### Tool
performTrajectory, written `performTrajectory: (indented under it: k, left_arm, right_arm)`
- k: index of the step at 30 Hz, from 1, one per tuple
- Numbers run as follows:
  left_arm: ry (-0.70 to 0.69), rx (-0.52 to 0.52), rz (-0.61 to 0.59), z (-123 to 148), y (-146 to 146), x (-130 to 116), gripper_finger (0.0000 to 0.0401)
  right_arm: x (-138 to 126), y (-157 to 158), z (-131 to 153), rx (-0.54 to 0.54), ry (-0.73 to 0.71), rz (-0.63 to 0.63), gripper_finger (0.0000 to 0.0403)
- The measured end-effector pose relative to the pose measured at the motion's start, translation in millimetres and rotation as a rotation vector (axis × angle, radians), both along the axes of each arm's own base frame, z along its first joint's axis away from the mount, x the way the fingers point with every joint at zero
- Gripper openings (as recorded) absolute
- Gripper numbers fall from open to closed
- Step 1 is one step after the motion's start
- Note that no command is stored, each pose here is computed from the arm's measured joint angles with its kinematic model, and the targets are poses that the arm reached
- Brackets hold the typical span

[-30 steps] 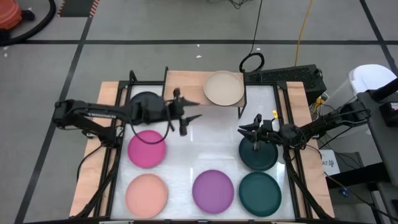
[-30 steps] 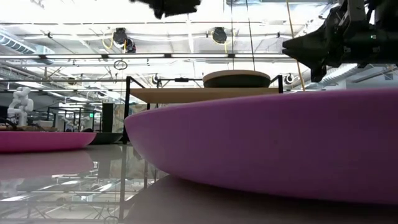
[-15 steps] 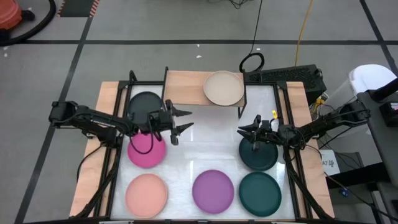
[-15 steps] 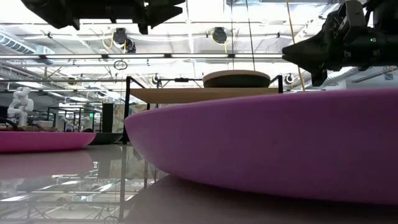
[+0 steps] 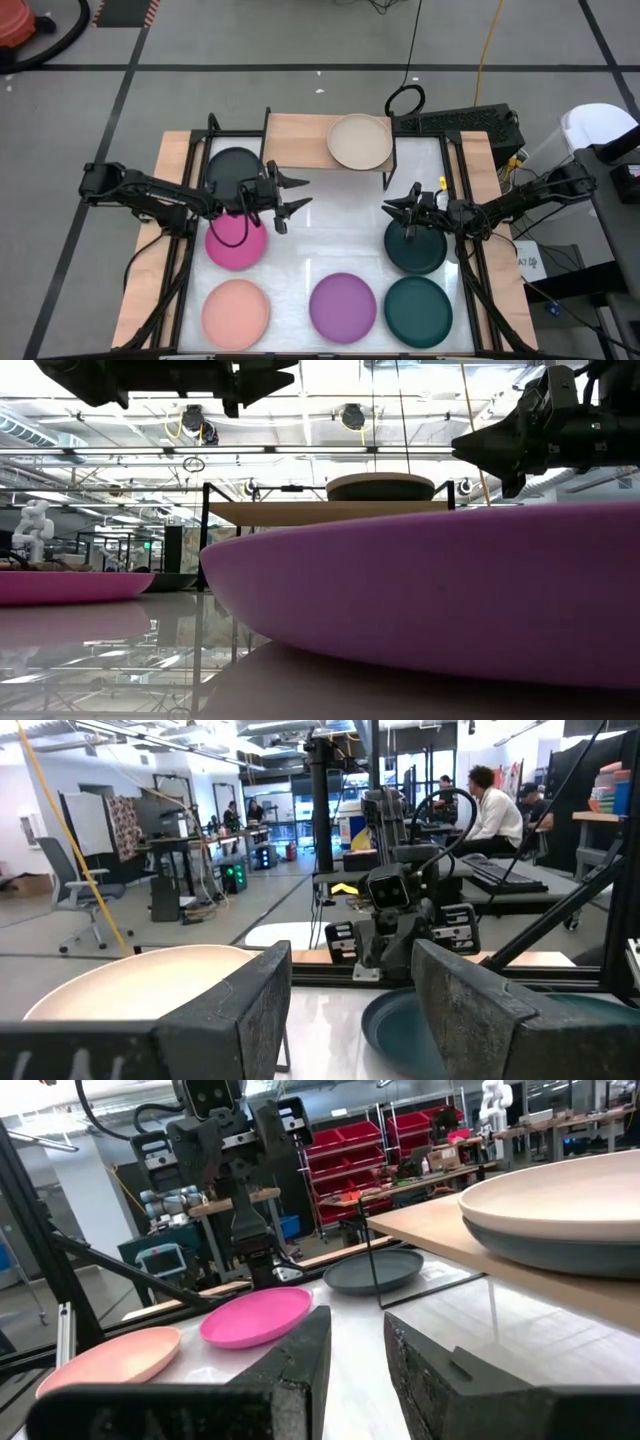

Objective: Place and stack plates onto a shelf
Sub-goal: Stack the top dark green plate on top of the light brown plate on the shelf

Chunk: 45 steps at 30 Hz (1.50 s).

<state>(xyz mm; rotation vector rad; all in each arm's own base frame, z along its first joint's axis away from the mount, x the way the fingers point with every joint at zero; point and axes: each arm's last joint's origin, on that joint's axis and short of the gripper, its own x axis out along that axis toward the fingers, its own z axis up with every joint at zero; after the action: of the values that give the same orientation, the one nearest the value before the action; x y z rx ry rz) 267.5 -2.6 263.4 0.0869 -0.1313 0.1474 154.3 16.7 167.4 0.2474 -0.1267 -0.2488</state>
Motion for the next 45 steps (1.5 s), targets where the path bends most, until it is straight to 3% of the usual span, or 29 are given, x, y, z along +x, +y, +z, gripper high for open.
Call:
performTrajectory:
  k: [21,45]
  left_arm:
    - [0.106,-0.003,-0.001,-18.9,-0.1,8.2,0.0214]
    - [0.186,0.052,-0.008,-34.9,-1.5,42.4,0.0214]
  right_arm:
    - [-0.3,-0.2,2.7,-0.042,-0.016,-0.007,0.0082]
    - [-0.6,-1.0,2.8,-0.06,-0.009,-0.038,0.0082]
